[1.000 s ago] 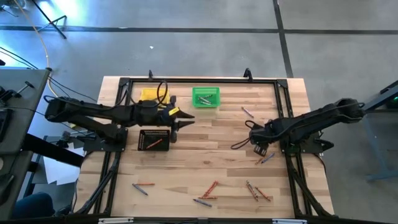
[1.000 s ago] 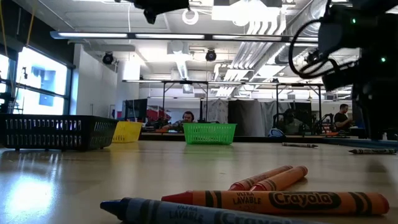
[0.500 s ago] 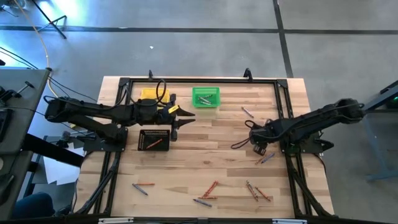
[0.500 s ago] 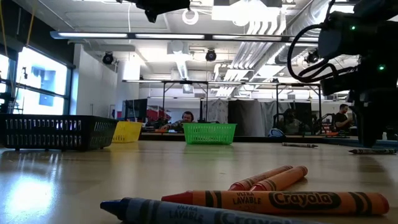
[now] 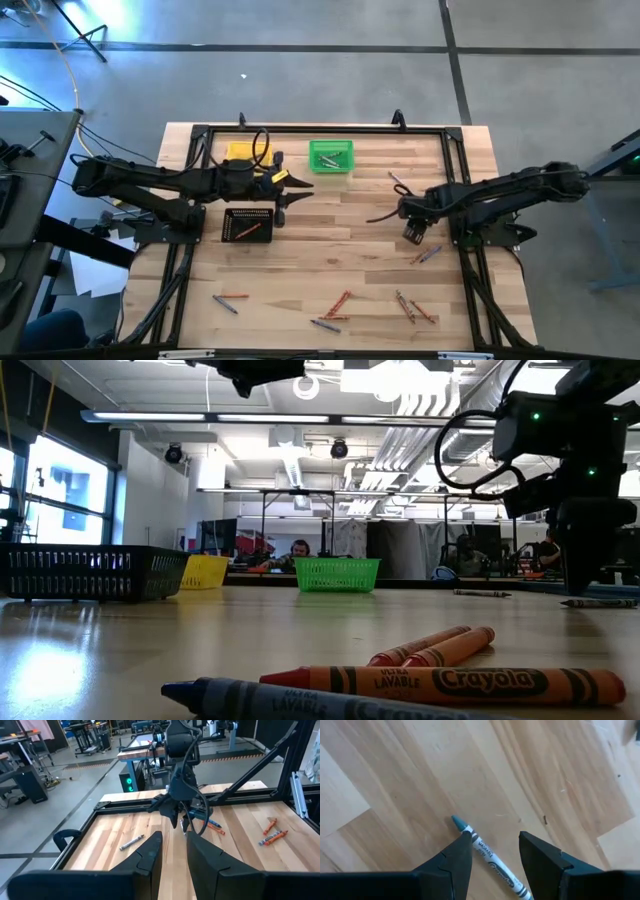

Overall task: Sort crayons
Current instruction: Put the gray crayon into the green bin

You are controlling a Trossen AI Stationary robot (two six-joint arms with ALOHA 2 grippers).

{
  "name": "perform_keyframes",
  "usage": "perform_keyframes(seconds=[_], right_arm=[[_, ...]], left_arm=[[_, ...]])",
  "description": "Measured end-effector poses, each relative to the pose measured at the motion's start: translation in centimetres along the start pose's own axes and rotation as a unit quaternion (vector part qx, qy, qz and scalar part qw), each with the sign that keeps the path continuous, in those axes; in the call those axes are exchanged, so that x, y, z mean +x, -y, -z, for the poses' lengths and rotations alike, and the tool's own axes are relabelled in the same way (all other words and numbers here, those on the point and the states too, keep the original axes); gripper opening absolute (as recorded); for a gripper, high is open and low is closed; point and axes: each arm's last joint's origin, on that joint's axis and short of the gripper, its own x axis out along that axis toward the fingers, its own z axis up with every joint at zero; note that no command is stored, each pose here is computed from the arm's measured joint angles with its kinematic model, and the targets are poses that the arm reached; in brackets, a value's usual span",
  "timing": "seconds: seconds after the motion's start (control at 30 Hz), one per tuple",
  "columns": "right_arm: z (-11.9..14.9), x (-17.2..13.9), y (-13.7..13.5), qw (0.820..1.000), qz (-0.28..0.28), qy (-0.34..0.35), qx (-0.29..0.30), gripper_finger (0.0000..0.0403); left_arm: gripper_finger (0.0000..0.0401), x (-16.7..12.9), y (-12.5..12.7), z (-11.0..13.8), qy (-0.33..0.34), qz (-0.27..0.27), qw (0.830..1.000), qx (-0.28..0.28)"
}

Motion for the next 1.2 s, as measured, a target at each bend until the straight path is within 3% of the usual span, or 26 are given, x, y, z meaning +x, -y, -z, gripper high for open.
perform_keyframes(seconds=[0.27, 0.83, 1.0, 1.2], right_arm=[[-0.1, 0.0, -0.1, 1.0, -0.021, -0.005, -0.011, 0.0155], [-0.6, 2.5, -0.7, 0.997, 0.009, -0.064, -0.039, 0.0149], [-0.7, 2.5, -0.8, 0.998, -0.008, -0.066, -0.022, 0.0107], [-0.8, 2.6, -0.9, 0.998, -0.017, -0.06, 0.008, 0.0018]], left_arm=[[0.0074, 0.0, 0.0, 0.2, -0.008, 0.001, 1.0, 0.0], [0.0074, 0.0, 0.0, 0.3, -0.014, 0.001, 1.0, -0.004], [0.0074, 0.0, 0.1, 0.3, -0.014, 0.002, 1.0, -0.004], [0.0074, 0.0, 0.1, 0.3, -0.016, 0.002, 1.0, -0.004]])
